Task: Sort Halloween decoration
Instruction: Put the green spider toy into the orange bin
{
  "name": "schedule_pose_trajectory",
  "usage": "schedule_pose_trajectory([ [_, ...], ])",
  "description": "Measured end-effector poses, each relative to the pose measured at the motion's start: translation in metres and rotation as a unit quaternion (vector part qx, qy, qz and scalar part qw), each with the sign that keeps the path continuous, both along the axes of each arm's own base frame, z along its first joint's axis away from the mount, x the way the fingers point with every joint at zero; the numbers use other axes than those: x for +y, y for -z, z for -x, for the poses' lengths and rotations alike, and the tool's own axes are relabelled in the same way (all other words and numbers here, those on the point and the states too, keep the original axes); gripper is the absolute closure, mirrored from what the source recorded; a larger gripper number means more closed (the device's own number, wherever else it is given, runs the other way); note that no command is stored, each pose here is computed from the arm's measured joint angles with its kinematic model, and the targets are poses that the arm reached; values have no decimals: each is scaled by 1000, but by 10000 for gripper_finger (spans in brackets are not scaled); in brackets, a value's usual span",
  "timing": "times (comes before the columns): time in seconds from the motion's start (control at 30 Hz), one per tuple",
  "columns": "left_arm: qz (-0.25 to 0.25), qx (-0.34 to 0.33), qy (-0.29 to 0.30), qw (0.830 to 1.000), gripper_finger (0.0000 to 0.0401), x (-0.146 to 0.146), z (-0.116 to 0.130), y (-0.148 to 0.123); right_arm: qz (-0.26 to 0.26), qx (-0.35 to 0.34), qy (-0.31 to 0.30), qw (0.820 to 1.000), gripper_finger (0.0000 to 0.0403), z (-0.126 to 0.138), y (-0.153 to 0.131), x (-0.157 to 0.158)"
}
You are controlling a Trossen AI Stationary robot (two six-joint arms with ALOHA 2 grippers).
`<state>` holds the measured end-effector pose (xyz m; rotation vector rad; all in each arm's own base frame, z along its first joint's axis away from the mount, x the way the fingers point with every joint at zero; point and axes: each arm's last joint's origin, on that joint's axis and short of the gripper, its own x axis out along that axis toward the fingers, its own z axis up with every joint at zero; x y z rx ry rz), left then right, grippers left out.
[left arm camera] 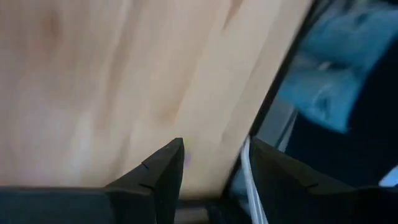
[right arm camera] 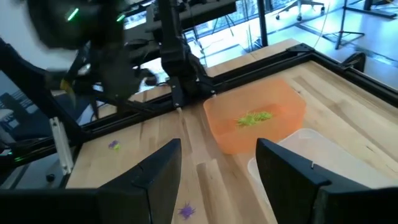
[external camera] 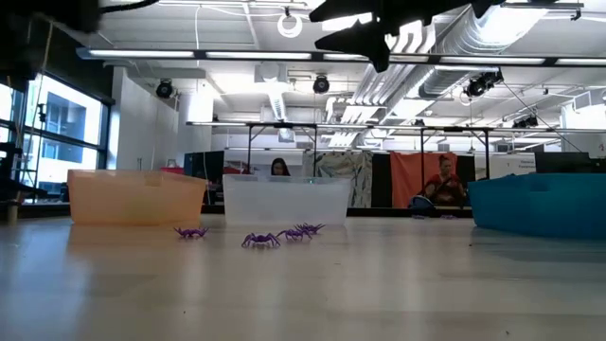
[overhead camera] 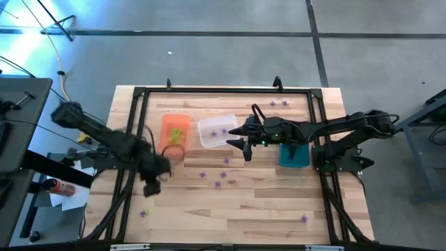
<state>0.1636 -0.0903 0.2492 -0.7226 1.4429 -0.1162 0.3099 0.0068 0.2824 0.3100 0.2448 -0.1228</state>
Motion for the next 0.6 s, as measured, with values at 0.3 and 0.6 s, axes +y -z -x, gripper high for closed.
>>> schedule_pose_trajectory([
  [0.3, -35, 182, -59, 981, 234, -77, 0, 53, 4, 22, 23, 999, 201, 1, 4, -3],
  [0.6, -116, 309, -54, 943, 234, -103, 2, 114, 5, 28, 21, 999, 201, 2, 5, -3],
])
